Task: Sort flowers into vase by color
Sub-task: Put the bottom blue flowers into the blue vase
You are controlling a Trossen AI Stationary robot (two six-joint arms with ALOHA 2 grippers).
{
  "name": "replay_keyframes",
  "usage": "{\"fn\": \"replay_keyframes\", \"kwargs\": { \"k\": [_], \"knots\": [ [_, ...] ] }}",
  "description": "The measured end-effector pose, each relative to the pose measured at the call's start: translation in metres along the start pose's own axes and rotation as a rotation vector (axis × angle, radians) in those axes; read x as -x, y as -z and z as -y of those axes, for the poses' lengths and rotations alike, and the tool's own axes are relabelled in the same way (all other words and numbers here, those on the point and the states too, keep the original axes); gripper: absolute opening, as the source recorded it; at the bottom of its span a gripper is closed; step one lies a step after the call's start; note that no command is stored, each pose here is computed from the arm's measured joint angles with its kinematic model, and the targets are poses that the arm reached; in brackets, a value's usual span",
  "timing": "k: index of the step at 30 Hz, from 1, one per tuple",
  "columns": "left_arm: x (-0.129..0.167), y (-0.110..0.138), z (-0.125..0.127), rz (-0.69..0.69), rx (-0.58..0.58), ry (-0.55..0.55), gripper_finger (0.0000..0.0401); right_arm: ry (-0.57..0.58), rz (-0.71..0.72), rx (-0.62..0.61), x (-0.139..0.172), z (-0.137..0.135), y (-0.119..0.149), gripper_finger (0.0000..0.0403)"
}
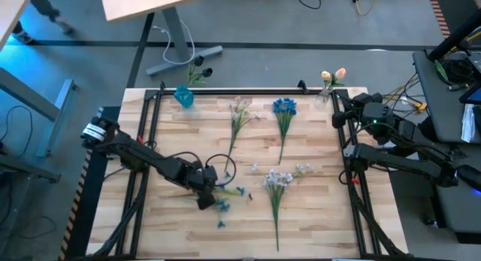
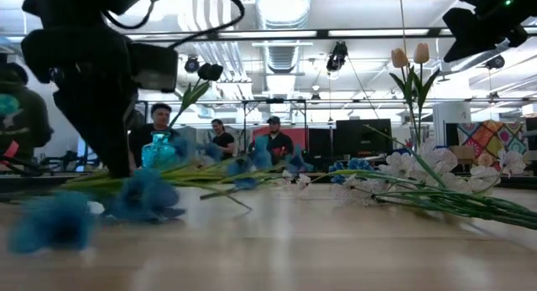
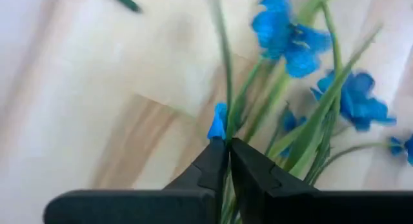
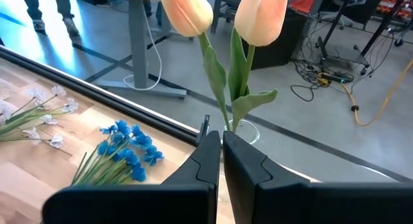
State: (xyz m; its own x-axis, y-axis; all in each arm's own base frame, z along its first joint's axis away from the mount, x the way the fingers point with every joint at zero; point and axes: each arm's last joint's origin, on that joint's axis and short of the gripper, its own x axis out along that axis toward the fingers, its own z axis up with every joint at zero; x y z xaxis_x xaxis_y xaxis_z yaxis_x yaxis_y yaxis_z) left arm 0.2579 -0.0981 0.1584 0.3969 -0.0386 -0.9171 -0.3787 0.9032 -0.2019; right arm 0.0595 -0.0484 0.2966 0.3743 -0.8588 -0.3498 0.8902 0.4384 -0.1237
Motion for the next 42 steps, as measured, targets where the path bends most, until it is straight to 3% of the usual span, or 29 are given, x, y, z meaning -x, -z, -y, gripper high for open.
{"fn": "replay_keyframes", "kwargs": {
  "k": [4, 9, 21, 25, 42],
  "knots": [
    [0.018, 0.0, -0.005, 0.052, -0.007, -0.043, 0.0004, -0.002, 0.007, -0.002, 0.0, 0.0, -0.001, 0.0013],
    [0.027, 0.002, -0.009, 0.046, -0.024, -0.066, 0.0029, -0.003, 0.007, 0.0, 0.0, 0.0, -0.001, 0.0013],
    [0.03, 0.016, -0.009, -0.149, -0.001, -0.007, 0.017, -0.002, 0.004, 0.004, -0.001, 0.0, 0.0, 0.0013],
    [0.025, 0.025, -0.004, -0.211, 0.01, -0.013, 0.02, -0.002, 0.003, 0.004, -0.001, -0.001, 0.0, 0.0013],
    [-0.017, 0.04, -0.001, -0.332, -0.057, -0.153, 0.0195, -0.002, 0.002, 0.005, -0.001, -0.001, 0.0, 0.0013]
  ]
}}
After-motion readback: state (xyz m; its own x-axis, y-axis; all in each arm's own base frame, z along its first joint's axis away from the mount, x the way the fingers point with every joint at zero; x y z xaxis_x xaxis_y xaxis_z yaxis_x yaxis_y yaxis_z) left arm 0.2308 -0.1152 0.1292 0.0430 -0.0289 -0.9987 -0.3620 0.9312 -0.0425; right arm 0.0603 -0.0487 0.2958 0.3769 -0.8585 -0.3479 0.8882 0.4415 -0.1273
